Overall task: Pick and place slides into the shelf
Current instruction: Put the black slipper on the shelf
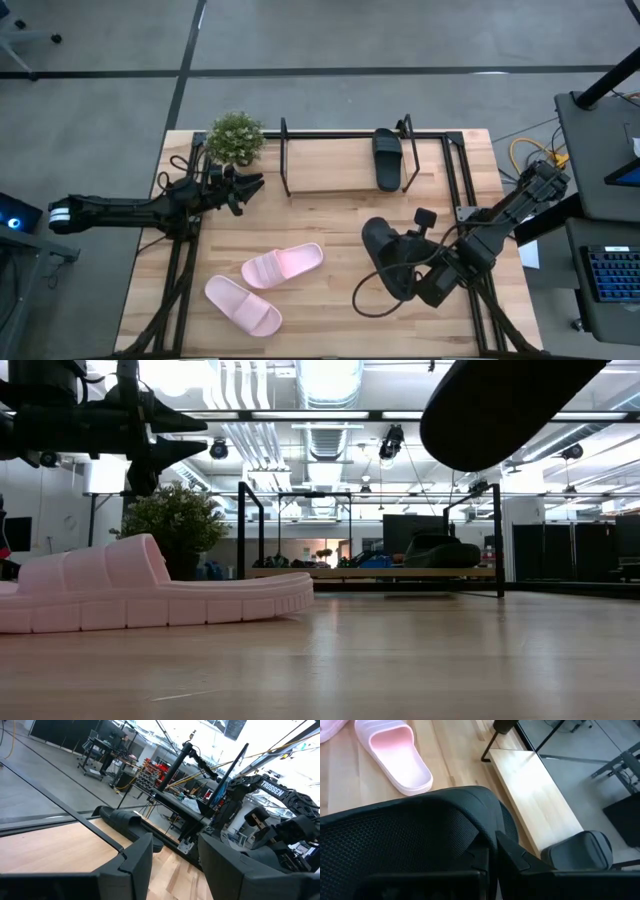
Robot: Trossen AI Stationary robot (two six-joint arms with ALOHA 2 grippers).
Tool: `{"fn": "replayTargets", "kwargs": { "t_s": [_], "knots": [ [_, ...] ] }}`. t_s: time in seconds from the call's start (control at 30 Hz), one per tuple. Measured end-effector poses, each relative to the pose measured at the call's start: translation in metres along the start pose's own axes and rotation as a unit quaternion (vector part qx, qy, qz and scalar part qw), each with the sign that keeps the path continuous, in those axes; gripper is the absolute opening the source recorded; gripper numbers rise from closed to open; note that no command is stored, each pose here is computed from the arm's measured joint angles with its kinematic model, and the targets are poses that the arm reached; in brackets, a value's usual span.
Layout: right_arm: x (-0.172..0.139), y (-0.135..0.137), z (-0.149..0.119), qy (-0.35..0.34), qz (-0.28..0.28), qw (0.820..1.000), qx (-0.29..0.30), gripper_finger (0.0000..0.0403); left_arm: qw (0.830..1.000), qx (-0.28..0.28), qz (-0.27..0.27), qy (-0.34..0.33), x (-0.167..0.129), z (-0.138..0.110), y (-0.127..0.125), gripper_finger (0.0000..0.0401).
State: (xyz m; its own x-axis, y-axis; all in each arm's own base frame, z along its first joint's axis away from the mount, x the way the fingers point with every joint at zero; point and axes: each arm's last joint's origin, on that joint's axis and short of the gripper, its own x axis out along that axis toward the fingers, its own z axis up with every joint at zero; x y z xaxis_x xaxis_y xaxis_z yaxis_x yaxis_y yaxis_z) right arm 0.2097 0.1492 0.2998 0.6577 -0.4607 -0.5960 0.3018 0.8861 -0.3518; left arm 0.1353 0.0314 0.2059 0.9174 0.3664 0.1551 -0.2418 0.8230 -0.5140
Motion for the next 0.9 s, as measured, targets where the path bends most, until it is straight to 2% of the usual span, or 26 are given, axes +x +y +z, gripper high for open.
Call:
{"fn": "replayTargets", "kwargs": {
  "t_s": [0.27, 0.5, 0.67, 0.9],
  "knots": [
    [0.003, -0.002, 0.002, -0.001, -0.007, 0.999, 0.036, 0.0008, 1.0, 0.0, 0.0, 0.0, 0.0, 0.0, 0.0, 0.0144],
    [0.005, -0.005, 0.005, -0.025, -0.035, 0.995, 0.09, 0.0008, 1.0, 0.0, 0.0, 0.0, 0.0, 0.0, 0.0, 0.0144],
    [0.008, -0.009, 0.007, -0.049, -0.066, 0.992, 0.093, 0.0008, 1.0, -0.001, 0.0, 0.0, 0.0, 0.0, 0.0, 0.0144],
    [0.018, -0.022, 0.018, -0.027, -0.083, 0.995, 0.046, 0.0008, 1.0, 0.0, 0.0, 0.0, 0.0, 0.0, 0.0, 0.0144]
  ]
}}
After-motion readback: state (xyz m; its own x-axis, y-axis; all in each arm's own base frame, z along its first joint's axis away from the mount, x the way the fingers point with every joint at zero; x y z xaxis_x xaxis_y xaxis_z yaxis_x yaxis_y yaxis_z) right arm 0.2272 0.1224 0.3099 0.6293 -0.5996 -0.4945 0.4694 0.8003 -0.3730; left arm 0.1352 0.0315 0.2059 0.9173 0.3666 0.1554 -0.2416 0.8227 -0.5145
